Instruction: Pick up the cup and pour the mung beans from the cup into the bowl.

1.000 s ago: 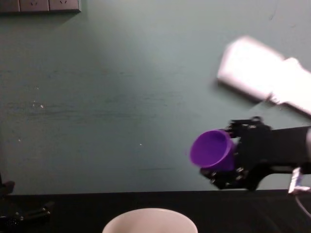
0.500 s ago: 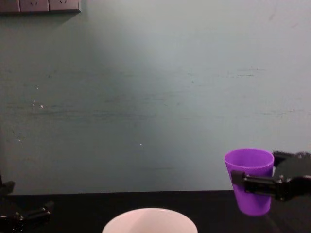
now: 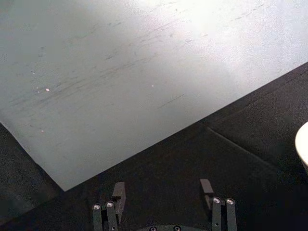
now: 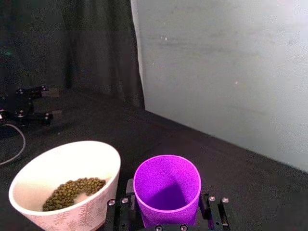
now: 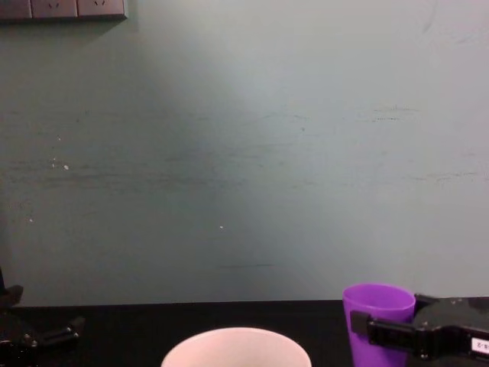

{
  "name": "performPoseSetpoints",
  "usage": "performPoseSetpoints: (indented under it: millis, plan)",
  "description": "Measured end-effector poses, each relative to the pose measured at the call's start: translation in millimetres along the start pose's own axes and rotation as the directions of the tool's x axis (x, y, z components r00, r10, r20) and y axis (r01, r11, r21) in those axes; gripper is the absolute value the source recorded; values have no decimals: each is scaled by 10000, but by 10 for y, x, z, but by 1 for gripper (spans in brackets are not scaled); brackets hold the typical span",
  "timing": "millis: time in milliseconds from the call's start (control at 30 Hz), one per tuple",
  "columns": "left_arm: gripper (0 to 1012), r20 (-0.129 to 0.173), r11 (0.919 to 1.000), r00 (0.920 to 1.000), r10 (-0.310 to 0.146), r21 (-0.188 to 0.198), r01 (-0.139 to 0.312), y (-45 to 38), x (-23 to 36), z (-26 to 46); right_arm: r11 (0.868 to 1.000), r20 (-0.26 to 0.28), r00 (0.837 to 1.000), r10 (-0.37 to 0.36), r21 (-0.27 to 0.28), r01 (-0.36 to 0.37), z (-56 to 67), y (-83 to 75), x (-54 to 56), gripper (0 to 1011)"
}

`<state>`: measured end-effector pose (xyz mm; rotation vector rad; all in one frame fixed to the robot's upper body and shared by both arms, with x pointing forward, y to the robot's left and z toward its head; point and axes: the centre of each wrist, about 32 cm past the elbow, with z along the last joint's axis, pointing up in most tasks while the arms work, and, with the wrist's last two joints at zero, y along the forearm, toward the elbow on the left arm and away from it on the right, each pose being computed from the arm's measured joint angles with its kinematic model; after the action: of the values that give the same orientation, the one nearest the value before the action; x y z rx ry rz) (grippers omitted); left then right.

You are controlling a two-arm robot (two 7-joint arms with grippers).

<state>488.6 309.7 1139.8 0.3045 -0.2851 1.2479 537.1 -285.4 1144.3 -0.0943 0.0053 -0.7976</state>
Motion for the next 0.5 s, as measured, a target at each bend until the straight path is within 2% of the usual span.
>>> performPoseSetpoints:
  millis: [167,500]
  plan:
    - [1004,-1,10000,10000,0,0,0,0,0,0,9997,-366,9993,58,-221,-66,-32,16,-2,748]
    - [1003,0,10000,10000,0,1,0,0,0,0,9983,-356,9993,80,-572,-101,-33,21,-9,748]
